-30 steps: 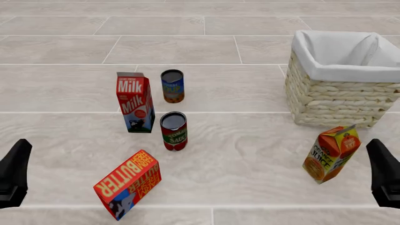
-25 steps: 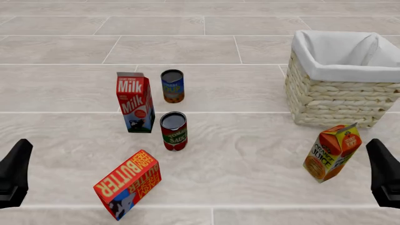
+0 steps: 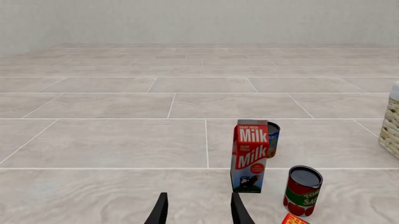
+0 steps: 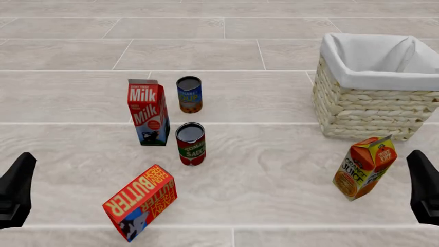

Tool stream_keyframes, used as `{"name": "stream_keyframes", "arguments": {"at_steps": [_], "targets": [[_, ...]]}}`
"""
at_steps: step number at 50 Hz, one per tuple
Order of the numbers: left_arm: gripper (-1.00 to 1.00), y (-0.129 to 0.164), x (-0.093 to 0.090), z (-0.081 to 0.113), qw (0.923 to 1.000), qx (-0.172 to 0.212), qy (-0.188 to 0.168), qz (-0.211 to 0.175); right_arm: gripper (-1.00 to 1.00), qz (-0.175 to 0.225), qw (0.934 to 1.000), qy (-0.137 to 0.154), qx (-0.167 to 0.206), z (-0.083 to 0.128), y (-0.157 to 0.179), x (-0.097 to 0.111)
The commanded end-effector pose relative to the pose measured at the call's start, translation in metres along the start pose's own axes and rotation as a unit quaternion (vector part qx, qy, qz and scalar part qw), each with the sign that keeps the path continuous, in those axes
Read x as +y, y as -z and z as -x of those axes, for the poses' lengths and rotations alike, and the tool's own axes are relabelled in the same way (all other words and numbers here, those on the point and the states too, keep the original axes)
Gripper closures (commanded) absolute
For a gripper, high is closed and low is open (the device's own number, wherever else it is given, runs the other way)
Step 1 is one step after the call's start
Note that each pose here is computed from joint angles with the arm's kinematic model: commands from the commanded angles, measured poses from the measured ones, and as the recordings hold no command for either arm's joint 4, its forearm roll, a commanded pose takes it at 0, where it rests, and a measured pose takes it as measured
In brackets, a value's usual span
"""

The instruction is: Pick the cream cheese and place it in the basket.

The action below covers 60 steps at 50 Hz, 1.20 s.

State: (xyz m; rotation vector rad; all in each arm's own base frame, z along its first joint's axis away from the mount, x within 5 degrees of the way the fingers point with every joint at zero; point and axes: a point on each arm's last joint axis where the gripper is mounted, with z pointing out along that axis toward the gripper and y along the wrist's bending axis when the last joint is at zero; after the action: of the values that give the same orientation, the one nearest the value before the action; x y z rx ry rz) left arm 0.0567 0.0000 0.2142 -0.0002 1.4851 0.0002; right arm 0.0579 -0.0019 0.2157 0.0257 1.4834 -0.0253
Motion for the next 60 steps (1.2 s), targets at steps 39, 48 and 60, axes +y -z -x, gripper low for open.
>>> {"name": "stream_keyframes", "arguments": {"at_steps": [39, 48, 60], "targets": [[-1.0, 0.0, 0.0, 0.0, 1.0, 0.0, 0.0, 0.0, -1.0, -0.167, 0.9858, 0.006, 0.015, 0.032, -0.039, -0.033], [-1.0, 0.0, 0.0, 0.0, 1.0, 0.0, 0.0, 0.0, -1.0, -0.245, 0.9683, 0.046, 0.016, 0.05, -0.051, -0.057], [-1.0, 0.0, 0.0, 0.0, 1.0, 0.0, 0.0, 0.0, -1.0, -0.344, 0.9376, 0.013, 0.049, 0.012, -0.063, -0.102]]}}
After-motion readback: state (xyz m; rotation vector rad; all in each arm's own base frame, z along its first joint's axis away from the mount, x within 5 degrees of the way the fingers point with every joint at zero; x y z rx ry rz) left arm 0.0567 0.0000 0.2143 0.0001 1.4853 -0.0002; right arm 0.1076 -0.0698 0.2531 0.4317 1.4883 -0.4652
